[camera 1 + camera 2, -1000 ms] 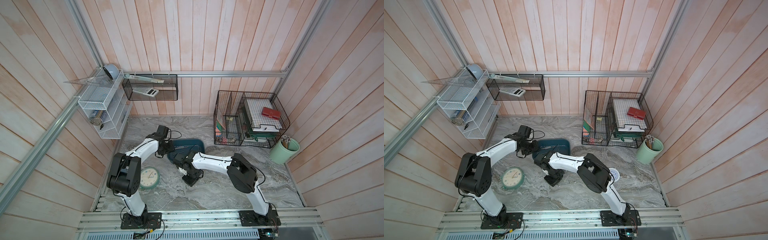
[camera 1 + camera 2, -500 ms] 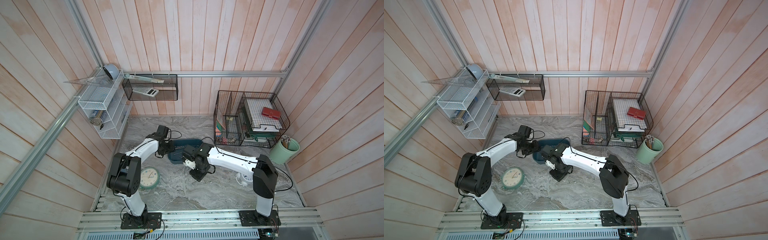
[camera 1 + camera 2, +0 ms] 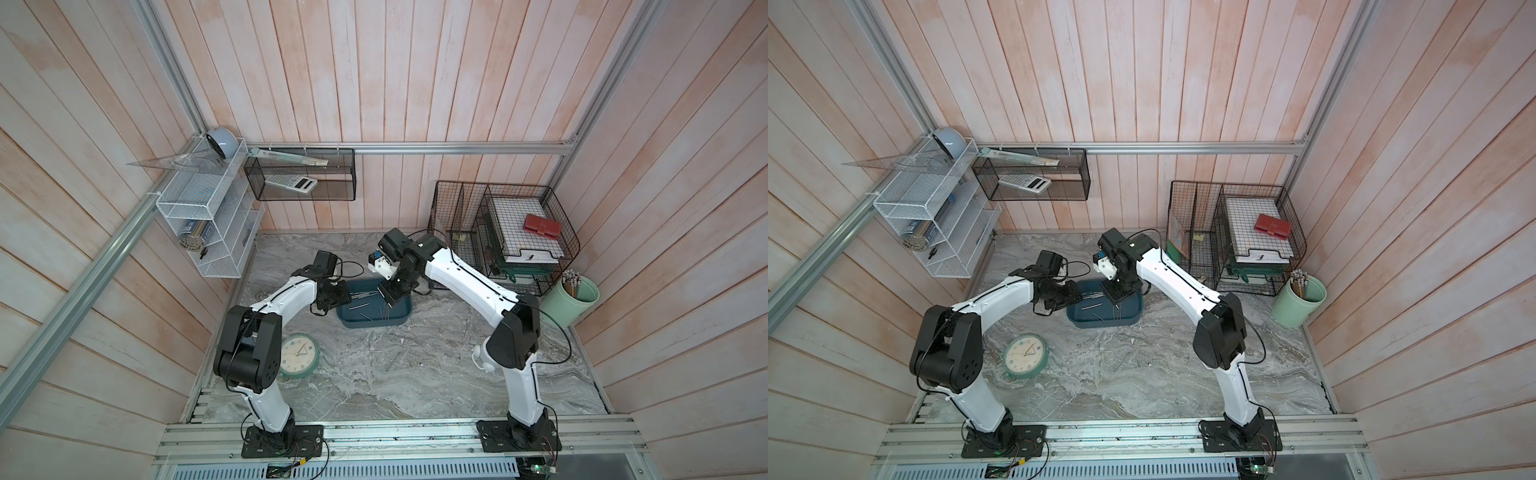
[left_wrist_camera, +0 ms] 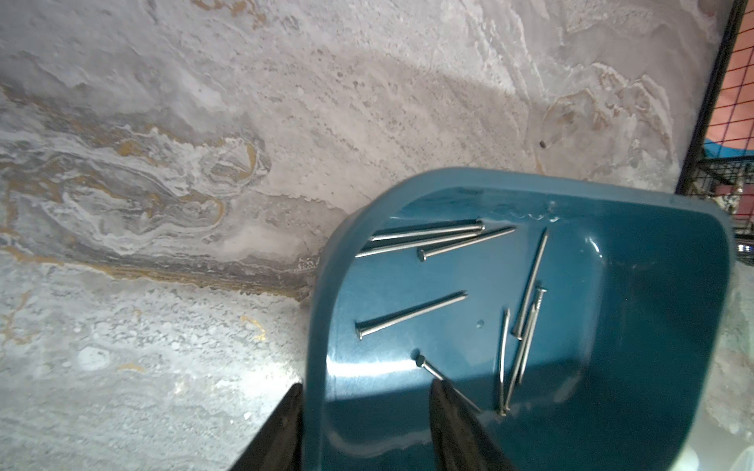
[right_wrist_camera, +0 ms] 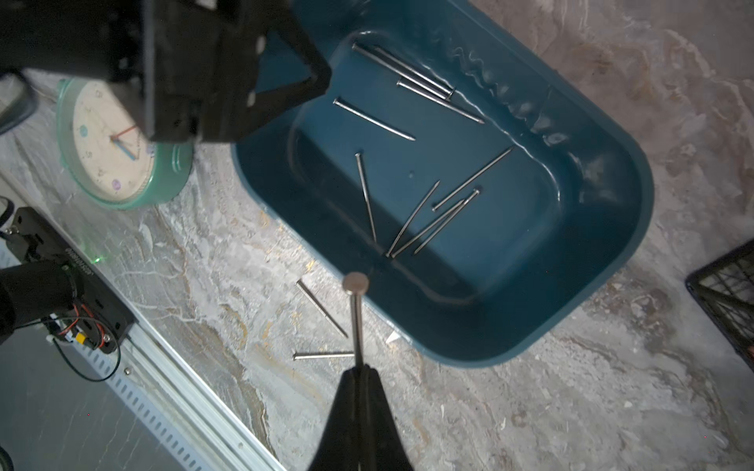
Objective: Put the nails on the desktop into the storage box
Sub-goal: Pick up the nail from the center of the board, then place the nail in the storage box, then pick up the nail from the center of the board.
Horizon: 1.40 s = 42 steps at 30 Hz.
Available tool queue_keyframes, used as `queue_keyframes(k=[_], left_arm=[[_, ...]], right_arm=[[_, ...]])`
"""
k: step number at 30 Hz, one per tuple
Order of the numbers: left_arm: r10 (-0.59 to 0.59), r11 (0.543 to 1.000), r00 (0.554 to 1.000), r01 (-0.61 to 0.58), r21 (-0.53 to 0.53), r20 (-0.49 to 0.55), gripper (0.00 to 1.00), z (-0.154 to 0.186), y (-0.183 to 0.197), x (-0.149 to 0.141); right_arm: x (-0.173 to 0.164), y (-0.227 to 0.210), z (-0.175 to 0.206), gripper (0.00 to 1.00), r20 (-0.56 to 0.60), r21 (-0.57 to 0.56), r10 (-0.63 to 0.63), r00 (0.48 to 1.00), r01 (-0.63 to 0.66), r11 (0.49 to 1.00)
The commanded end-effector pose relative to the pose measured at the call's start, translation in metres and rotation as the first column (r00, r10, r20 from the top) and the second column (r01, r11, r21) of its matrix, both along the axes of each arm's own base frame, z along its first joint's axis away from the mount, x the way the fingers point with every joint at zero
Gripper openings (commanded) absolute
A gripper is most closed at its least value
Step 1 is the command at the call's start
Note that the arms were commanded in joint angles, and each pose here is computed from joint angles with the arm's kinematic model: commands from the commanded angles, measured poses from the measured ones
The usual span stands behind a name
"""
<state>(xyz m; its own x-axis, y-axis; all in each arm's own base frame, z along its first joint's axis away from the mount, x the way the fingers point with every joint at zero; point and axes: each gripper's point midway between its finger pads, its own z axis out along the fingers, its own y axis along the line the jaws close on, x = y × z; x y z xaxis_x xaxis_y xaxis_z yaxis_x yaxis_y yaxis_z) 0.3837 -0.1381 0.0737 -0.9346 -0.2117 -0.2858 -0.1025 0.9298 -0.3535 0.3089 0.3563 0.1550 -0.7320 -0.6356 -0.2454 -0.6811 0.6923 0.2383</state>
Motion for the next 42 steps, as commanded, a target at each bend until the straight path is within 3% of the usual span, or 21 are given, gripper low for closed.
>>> queue_keyframes(k=[1, 3, 6, 9, 15, 22, 25, 30, 35, 42], left_arm=[[-0.005, 1.000, 1.000, 0.005, -0.016, -0.002, 0.51, -0.006, -0.002, 0.004], [-0.007, 1.000, 1.000, 0.007, -0.018, -0.006, 0.51, -0.007, -0.003, 0.003], [-0.009, 1.000, 1.000, 0.009, -0.019, -0.006, 0.51, -0.007, -0.003, 0.003], [-0.010, 1.000, 1.000, 0.010, -0.019, -0.010, 0.51, -0.007, -0.003, 0.002], [-0.014, 0.999, 1.000, 0.014, -0.030, -0.010, 0.51, -0.007, -0.005, 0.002], [-0.015, 0.999, 1.000, 0.014, -0.041, -0.015, 0.51, -0.009, -0.006, 0.003], [-0.014, 0.999, 1.000, 0.013, -0.041, -0.018, 0.51, -0.011, -0.007, 0.002], [-0.012, 0.999, 1.000, 0.011, -0.048, -0.021, 0.51, -0.011, -0.007, 0.002], [-0.016, 0.999, 1.000, 0.015, -0.034, -0.025, 0.51, -0.013, -0.006, 0.001], [-0.014, 0.999, 0.999, 0.013, -0.034, -0.031, 0.51, -0.016, -0.005, 0.001]], right_arm=[[-0.016, 0.011, -0.036, 0.00, -0.145, 0.008, 0.045, 0.988, -0.045, 0.999], [-0.012, 0.014, -0.045, 0.06, -0.151, 0.008, 0.035, 0.988, -0.034, 0.999], [-0.001, 0.011, -0.042, 0.35, -0.112, 0.005, 0.010, 0.994, -0.010, 1.000], [-0.004, 0.007, -0.013, 0.44, -0.055, 0.055, 0.013, 0.998, -0.010, 0.998], [-0.062, -0.015, 0.030, 0.47, 0.018, 0.121, 0.034, 0.999, -0.036, 0.992], [-0.137, -0.033, -0.019, 0.45, 0.048, -0.002, 0.201, 0.978, -0.201, 0.980], [-0.139, -0.033, -0.048, 0.44, 0.064, -0.087, 0.285, 0.956, -0.279, 0.956], [-0.113, -0.028, -0.081, 0.43, 0.104, -0.268, 0.392, 0.914, -0.354, 0.896], [-0.109, -0.002, -0.087, 0.43, 0.093, -0.233, 0.434, 0.896, -0.404, 0.884], [-0.111, -0.001, -0.112, 0.43, 0.041, -0.254, 0.467, 0.883, -0.443, 0.860]])
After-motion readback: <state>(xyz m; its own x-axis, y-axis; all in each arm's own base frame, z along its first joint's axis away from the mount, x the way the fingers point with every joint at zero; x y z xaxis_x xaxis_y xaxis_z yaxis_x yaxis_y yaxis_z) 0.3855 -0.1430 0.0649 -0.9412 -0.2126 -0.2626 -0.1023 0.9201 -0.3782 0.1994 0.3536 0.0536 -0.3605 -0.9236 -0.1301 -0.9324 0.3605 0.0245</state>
